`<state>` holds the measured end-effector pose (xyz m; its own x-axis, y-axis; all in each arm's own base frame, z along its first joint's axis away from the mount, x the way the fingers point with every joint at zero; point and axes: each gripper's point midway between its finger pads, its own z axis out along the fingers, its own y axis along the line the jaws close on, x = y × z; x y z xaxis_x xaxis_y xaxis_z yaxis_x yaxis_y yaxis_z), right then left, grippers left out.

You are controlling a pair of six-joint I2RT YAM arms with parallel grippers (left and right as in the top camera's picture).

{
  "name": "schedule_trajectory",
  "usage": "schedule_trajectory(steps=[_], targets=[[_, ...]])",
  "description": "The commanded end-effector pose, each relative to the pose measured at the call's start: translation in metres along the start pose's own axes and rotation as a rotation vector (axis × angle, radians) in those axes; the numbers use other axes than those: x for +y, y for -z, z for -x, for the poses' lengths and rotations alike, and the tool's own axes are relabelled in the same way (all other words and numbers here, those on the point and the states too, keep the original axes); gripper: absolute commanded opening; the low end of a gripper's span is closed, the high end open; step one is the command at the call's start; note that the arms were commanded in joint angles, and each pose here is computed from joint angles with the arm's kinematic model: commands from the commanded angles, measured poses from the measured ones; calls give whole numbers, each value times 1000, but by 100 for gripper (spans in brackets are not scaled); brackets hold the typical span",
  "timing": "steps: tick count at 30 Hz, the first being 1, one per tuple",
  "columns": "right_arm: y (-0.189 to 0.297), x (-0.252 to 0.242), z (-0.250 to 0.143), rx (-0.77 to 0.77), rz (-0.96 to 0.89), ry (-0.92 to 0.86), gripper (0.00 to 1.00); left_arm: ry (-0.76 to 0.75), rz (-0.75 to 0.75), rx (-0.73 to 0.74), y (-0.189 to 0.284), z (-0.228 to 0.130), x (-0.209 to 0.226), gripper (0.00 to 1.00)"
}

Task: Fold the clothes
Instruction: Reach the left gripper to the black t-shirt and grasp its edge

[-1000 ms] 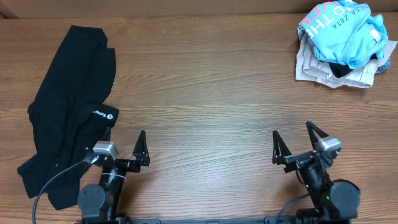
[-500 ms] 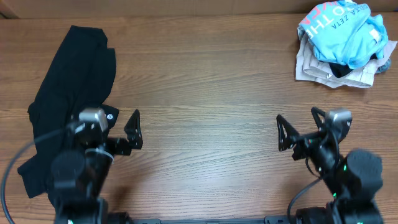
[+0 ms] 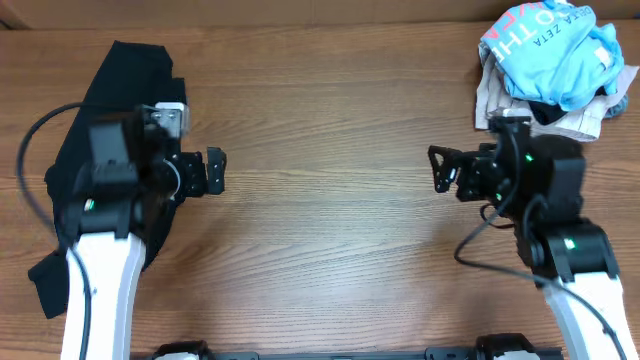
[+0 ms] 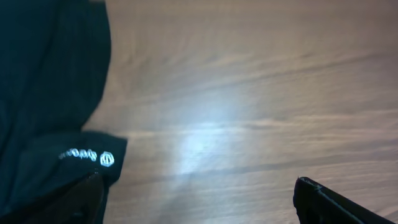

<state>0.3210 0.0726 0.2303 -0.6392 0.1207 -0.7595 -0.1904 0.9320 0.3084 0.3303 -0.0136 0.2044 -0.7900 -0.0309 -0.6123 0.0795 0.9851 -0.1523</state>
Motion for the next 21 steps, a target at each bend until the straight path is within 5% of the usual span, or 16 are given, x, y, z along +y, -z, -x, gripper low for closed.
schedule_trajectory(steps=[1, 8, 21], targets=[[-15, 14, -1, 53, 113, -18, 100, -11, 98, 117, -34, -12, 26, 100], [-37, 10, -19, 147, 132, -53, 86, 20, 282, 292, -77, -43, 78, 97], [-39, 7, -21, 154, 117, -56, 64, 49, 313, 493, -137, -93, 105, 79]])
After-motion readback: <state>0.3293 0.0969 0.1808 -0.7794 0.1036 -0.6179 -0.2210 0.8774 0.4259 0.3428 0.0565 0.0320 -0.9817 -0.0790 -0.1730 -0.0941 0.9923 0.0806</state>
